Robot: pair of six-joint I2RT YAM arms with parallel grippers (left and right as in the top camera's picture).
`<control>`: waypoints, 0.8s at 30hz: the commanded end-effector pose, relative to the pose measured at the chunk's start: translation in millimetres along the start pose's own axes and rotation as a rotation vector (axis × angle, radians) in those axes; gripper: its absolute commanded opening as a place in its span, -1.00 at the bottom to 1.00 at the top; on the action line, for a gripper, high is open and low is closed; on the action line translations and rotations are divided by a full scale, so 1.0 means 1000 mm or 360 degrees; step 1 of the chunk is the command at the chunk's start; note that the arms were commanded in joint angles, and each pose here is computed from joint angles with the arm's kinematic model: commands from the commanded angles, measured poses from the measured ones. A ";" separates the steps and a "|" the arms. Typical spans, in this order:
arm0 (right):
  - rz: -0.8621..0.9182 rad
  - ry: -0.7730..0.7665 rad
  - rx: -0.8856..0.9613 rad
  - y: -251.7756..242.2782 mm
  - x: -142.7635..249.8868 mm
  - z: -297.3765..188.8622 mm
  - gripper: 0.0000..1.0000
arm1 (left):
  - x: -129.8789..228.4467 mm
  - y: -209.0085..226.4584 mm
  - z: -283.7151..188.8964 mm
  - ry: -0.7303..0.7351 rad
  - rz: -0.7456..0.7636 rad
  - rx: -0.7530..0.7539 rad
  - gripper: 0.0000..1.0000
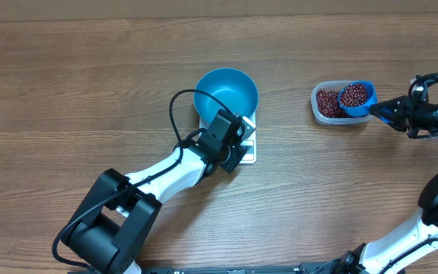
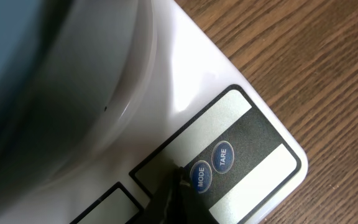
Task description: Scoop item into bowl and weigh 150g on scale
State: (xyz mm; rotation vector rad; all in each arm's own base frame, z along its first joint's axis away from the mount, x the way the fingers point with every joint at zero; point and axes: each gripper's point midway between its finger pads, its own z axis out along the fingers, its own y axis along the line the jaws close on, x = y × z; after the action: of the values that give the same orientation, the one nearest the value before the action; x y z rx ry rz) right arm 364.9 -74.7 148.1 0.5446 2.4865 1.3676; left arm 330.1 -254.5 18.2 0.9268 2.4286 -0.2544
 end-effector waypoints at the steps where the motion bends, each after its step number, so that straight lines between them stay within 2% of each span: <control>1: -0.0024 -0.0005 -0.0045 0.003 -0.001 0.002 -0.92 | 0.024 -0.002 0.015 0.0129 0.0015 -0.0005 -0.92; 24: -0.0043 -0.0009 -0.0018 0.000 -0.002 0.002 -0.92 | 0.008 -0.004 -0.008 0.0089 0.0028 -0.0003 -0.92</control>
State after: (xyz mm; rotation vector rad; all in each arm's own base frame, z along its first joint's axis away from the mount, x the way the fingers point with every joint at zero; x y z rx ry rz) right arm 365.6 -76.0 146.7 0.5369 2.4909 1.3526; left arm 323.5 -249.7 18.8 0.9447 2.4763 -0.2390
